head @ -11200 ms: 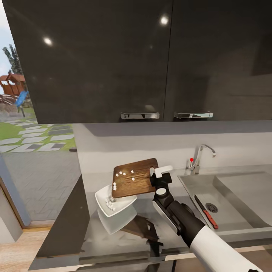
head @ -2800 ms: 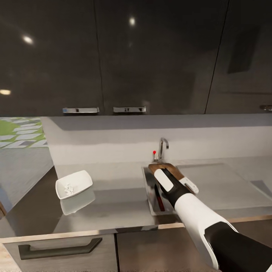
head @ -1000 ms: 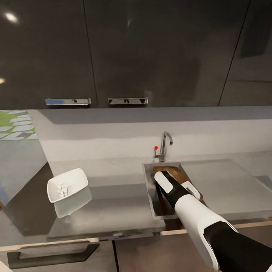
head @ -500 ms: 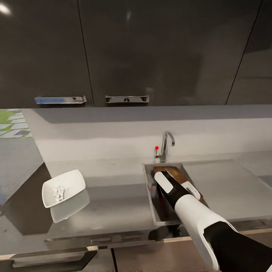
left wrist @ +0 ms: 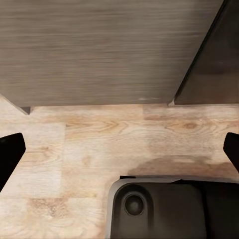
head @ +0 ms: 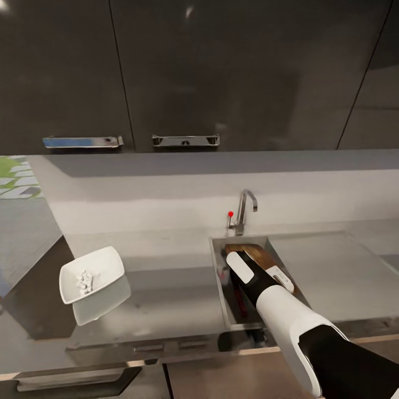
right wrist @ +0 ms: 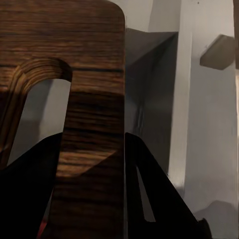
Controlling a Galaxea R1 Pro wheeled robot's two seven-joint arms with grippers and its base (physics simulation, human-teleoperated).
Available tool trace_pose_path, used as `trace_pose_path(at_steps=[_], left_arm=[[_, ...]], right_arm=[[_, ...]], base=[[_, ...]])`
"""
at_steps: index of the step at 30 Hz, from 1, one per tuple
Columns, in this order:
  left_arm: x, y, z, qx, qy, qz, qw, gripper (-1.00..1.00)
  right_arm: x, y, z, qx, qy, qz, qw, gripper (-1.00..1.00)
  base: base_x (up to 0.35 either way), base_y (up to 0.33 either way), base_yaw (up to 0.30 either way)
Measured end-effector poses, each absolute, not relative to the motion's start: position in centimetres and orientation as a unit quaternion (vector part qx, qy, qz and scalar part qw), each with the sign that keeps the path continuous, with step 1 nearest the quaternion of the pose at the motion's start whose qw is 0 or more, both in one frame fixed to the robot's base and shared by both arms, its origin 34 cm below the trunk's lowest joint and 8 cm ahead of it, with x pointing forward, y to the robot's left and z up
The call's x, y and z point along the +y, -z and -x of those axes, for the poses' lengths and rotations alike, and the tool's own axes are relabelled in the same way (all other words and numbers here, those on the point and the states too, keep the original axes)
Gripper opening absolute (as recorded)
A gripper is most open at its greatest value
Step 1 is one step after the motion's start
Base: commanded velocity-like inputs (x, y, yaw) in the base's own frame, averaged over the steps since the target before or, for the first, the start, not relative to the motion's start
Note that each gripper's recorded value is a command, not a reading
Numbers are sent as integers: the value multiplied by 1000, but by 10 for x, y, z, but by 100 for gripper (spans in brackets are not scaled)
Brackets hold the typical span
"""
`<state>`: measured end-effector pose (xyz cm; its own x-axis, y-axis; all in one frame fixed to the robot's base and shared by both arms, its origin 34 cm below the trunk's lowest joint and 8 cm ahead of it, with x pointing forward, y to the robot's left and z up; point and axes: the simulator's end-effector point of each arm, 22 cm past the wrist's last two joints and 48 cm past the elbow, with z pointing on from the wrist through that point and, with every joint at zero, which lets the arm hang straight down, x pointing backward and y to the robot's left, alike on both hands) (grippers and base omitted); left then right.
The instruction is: In the kitchen, take the Vidalia onion out of the sink, dice it on the chopping board with the paring knife, put the diced onion into the bowl on the countertop, then place both the paring knife and the chopping board into the sink.
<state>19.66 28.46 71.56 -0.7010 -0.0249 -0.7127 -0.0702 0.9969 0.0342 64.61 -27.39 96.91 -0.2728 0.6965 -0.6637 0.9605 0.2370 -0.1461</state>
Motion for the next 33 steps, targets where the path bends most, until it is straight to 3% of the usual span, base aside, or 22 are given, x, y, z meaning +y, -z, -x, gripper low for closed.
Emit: trace_pose_path(at_steps=[33], left_arm=[[284, -712, -182, 931, -30, 25, 362, 100]], right_arm=[[-274, -939, -642, 756, 291, -544, 219, -100]], base=[[52, 0, 0]])
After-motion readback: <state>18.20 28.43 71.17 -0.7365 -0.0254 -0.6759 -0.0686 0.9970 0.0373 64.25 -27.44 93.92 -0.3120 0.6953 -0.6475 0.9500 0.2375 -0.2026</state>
